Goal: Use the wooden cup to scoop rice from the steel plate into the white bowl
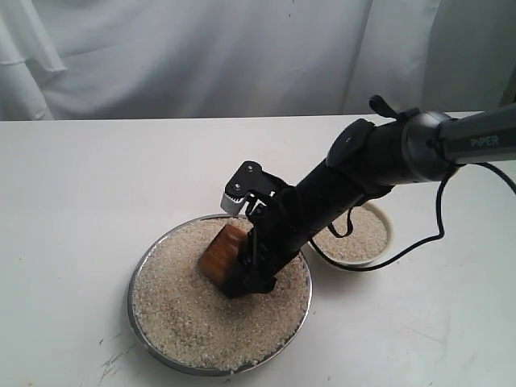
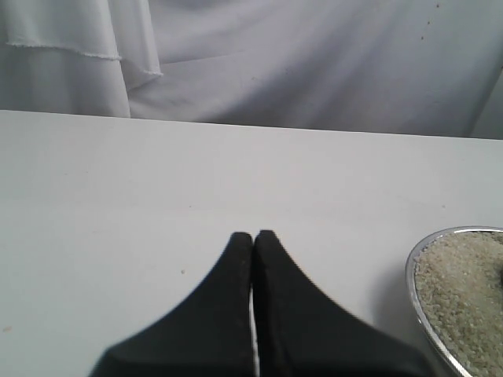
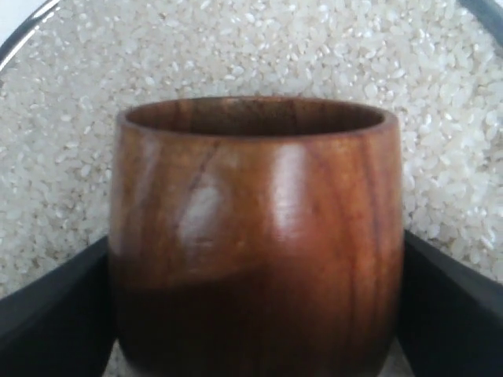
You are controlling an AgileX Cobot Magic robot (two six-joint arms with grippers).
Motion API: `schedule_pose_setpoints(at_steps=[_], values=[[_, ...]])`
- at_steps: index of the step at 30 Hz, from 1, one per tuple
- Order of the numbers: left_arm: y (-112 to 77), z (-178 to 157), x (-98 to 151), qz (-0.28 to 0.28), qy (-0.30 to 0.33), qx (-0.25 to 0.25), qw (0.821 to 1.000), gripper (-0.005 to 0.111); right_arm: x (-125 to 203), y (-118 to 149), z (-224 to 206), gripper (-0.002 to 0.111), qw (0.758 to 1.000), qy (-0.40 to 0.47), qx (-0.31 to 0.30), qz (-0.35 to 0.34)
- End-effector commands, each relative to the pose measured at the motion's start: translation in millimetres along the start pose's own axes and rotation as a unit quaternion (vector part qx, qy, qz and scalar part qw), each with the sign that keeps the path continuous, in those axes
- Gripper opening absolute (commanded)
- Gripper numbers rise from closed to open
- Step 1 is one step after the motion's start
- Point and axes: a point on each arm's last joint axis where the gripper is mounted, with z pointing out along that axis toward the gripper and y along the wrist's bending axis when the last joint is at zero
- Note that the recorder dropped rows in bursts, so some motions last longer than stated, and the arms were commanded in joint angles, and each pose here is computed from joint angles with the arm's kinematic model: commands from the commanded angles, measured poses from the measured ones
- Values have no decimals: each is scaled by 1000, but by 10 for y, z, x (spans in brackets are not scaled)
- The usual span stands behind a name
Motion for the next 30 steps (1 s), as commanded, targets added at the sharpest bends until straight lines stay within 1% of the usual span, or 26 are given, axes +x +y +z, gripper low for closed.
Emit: schedule_pose_setpoints(at_steps=[1, 8, 10, 13, 17, 20, 23, 28, 30], values=[[-1, 0, 7, -2, -3, 1, 1000, 0, -108, 57, -191, 0, 999, -7, 20, -32], [-1, 0, 7, -2, -3, 1, 1000, 0, -202, 173, -337, 0, 992, 26, 57, -106], [-1, 0, 7, -2, -3, 1, 1000, 0, -217, 179, -340, 0, 988, 44, 84, -125], [-1, 0, 7, -2, -3, 1, 1000, 0, -251, 211, -349, 0, 974, 82, 121, -172], [-1, 0, 7, -2, -3, 1, 1000, 0, -377, 232, -389, 0, 955, 121, 165, -214], [-1, 0, 7, -2, -3, 1, 1000, 0, -487, 249, -430, 0, 935, 150, 194, -257], [-1, 0, 7, -2, -3, 1, 1000, 0, -555, 280, -454, 0, 914, 180, 210, -297], [-1, 0, 7, -2, -3, 1, 1000, 0, -622, 272, -485, 0, 854, 234, 259, -387], [-1, 0, 7, -2, -3, 1, 1000, 0, -658, 270, -490, 0, 835, 239, 276, -411]])
